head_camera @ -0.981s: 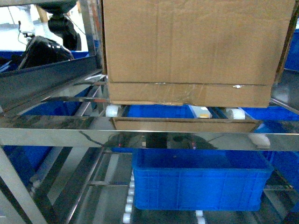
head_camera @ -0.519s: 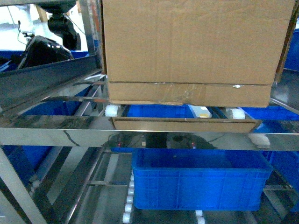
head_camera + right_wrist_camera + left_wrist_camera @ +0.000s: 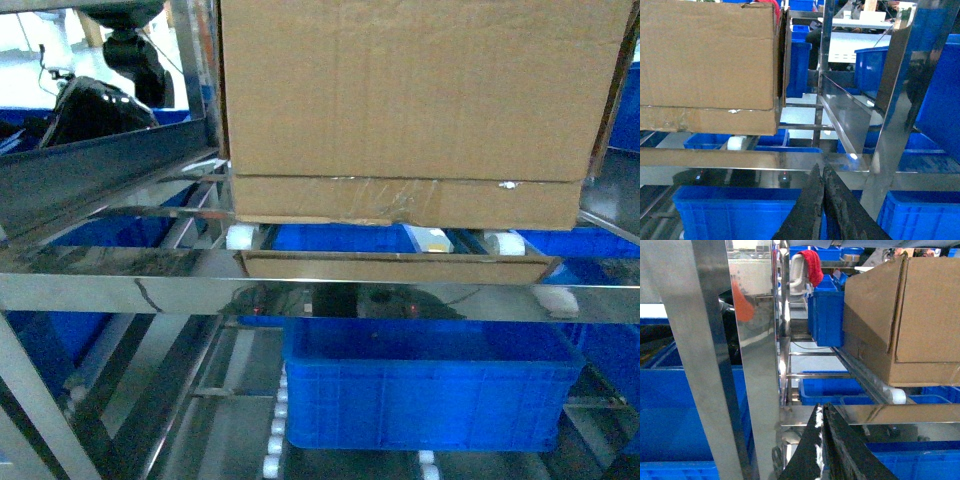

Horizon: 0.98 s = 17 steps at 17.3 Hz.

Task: Sort boxes to right shelf from conveyor

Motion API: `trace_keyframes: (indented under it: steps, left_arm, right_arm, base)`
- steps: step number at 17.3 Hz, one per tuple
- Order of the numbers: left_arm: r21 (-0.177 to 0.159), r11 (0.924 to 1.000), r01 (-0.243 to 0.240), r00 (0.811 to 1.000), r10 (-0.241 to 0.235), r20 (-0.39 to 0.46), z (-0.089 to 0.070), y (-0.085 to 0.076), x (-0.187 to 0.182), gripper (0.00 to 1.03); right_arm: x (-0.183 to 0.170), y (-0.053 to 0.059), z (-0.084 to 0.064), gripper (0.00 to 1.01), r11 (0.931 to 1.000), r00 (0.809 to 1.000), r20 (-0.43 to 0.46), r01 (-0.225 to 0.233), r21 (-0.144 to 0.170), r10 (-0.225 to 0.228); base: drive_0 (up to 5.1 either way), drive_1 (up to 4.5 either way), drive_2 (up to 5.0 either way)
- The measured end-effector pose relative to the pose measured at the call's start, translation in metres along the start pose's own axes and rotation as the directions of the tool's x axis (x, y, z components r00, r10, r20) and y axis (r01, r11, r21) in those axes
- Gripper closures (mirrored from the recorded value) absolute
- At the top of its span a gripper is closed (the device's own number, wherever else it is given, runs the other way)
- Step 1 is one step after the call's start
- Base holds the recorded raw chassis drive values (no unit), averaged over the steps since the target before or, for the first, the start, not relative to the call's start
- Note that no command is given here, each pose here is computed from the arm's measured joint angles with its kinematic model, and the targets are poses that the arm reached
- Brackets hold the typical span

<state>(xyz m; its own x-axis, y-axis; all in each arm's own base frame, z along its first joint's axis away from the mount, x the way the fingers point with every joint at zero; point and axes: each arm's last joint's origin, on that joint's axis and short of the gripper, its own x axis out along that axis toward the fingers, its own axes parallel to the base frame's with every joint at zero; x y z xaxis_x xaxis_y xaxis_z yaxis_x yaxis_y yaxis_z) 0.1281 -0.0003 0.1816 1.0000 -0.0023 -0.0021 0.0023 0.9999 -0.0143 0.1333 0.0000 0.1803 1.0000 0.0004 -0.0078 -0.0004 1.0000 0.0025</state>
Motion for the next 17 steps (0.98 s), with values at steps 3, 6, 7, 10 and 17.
trace_keyframes:
  steps: [3,6,7,10,17]
  left_arm:
    - [0.000,1.0000,0.000,1.000,0.000,0.000,-0.004,0.000,-0.006,1.01]
    - [0.000,1.0000,0.000,1.000,0.000,0.018,-0.010,0.000,-0.012,1.01]
    - [0.000,1.0000,0.000,1.000,0.000,0.021,-0.009,0.000,-0.014,1.01]
    - [0.000,1.0000,0.000,1.000,0.000,0.019,-0.010,0.000,-0.018,1.01]
    - [0.000,1.0000,0.000,1.000,0.000,-0.003,-0.015,0.000,-0.031,1.01]
  right_arm:
    - [-0.007,0.000,-0.004,0.99,1.0000,1.000,0.006,0.000,0.000,0.000]
    - [-0.013,0.000,-0.010,0.99,1.0000,1.000,0.018,0.000,0.000,0.000]
    - [-0.016,0.000,-0.009,0.99,1.0000,1.000,0.024,0.000,0.000,0.000]
    - [-0.020,0.000,-0.009,0.99,1.0000,1.000,0.023,0.000,0.000,0.000]
    - [-0.036,0.000,-0.011,0.99,1.0000,0.999,0.034,0.000,0.000,0.000]
  base:
    - [0.0,0.00,0.0]
    - [0.0,0.00,0.0]
    - [0.0,0.00,0.0]
    - [0.0,0.00,0.0]
    - [0.0,0.00,0.0]
